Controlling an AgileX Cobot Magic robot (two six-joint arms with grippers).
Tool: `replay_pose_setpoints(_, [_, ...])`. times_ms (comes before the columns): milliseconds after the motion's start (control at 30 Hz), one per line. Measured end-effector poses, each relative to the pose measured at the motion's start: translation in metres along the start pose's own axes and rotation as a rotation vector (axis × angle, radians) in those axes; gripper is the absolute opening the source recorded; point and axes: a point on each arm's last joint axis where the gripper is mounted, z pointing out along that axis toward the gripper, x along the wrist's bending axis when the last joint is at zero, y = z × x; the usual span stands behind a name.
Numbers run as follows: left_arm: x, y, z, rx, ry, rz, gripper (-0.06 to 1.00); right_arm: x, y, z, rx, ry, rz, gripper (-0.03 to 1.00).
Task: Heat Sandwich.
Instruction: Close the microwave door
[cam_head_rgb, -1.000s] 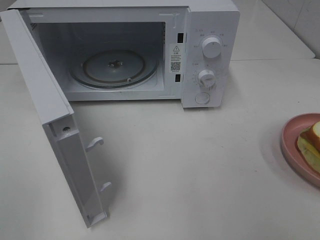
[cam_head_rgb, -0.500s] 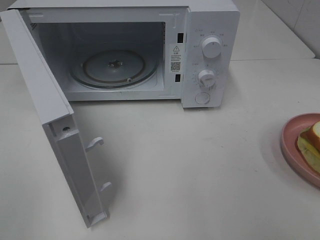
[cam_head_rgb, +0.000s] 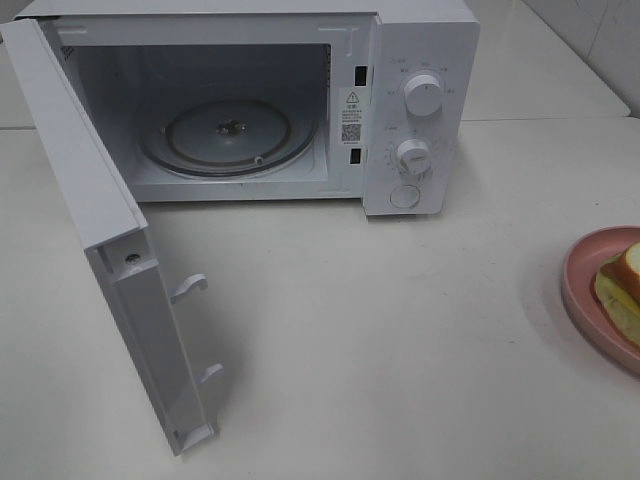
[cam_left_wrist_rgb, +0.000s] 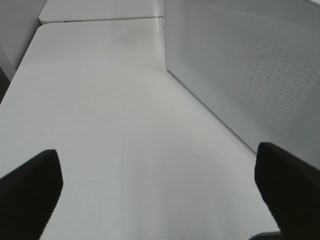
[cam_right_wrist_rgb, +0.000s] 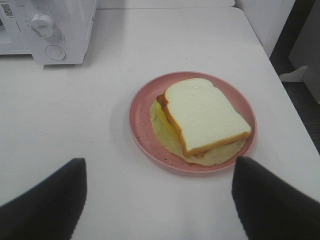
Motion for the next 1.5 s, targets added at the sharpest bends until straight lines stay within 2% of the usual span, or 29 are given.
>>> replay_pose_setpoints(367, [0.001,0.013,0.002,-0.009,0.0,-0.005,0.99,0.0,0.0,0.0,0.0,0.0,0.0,0.77])
replay_pose_setpoints(500, [0.003,0.023,0.013,0.009,0.003,-0.015,0.94,0.0,0.0,0.0,0.0,0.0,0.0,0.77])
replay_pose_setpoints(567, [0.005,0.03,0.022,0.014,0.006,-0.02,0.88,0.0,0.0,0.0,0.0,0.0,0.0,0.77])
replay_pose_setpoints(633, [0.007,0.035,0.028,0.01,0.01,-0.024,0.76,0.0,0.0,0.0,0.0,0.0,0.0,0.77])
replay_pose_setpoints(667, [0.007,0.035,0.028,0.01,0.01,-0.024,0.76,0.0,0.0,0.0,0.0,0.0,0.0,0.77])
replay_pose_setpoints(700, [0.007,0.037,0.03,0.005,0.011,-0.025,0.72,0.0,0.0,0.0,0.0,0.0,0.0,0.77])
replay_pose_setpoints(733, [0.008,0.041,0.034,-0.004,0.015,-0.027,0.6,0.0,0.0,0.0,0.0,0.0,0.0,0.77])
replay_pose_setpoints(800, [0.009,0.045,0.038,-0.013,0.018,-0.029,0.48,0.0,0.0,0.0,0.0,0.0,0.0,0.77])
replay_pose_setpoints(833, [0.009,0.045,0.038,-0.013,0.018,-0.029,0.48,0.0,0.0,0.0,0.0,0.0,0.0,0.77])
replay_pose_setpoints(867, [0.011,0.049,0.044,-0.015,0.026,-0.026,0.42,0.0,0.0,0.0,0.0,0.0,0.0,0.77])
replay_pose_setpoints(900, [0.011,0.05,0.046,-0.016,0.031,-0.024,0.3,0.0,0.0,0.0,0.0,0.0,0.0,0.77])
replay_pose_setpoints(967, [0.013,0.054,0.052,-0.013,0.044,-0.013,0.16,0.0,0.0,0.0,0.0,0.0,0.0,0.77])
replay_pose_setpoints(1000, [0.013,0.054,0.052,-0.013,0.044,-0.013,0.16,0.0,0.0,0.0,0.0,0.0,0.0,0.77])
replay_pose_setpoints(1033, [0.015,0.056,0.058,-0.017,0.053,-0.008,0.06,0.0,0.0,0.0,0.0,0.0,0.0,0.77])
replay_pose_setpoints(1133, [0.017,0.055,0.069,-0.043,0.061,-0.01,0.01,0.0,0.0,0.0,0.0,0.0,0.0,0.77])
replay_pose_setpoints(1500, [0.022,0.026,0.11,-0.157,0.1,-0.019,0.0,0.0,0.0,0.0,0.0,0.0,0.0,0.77])
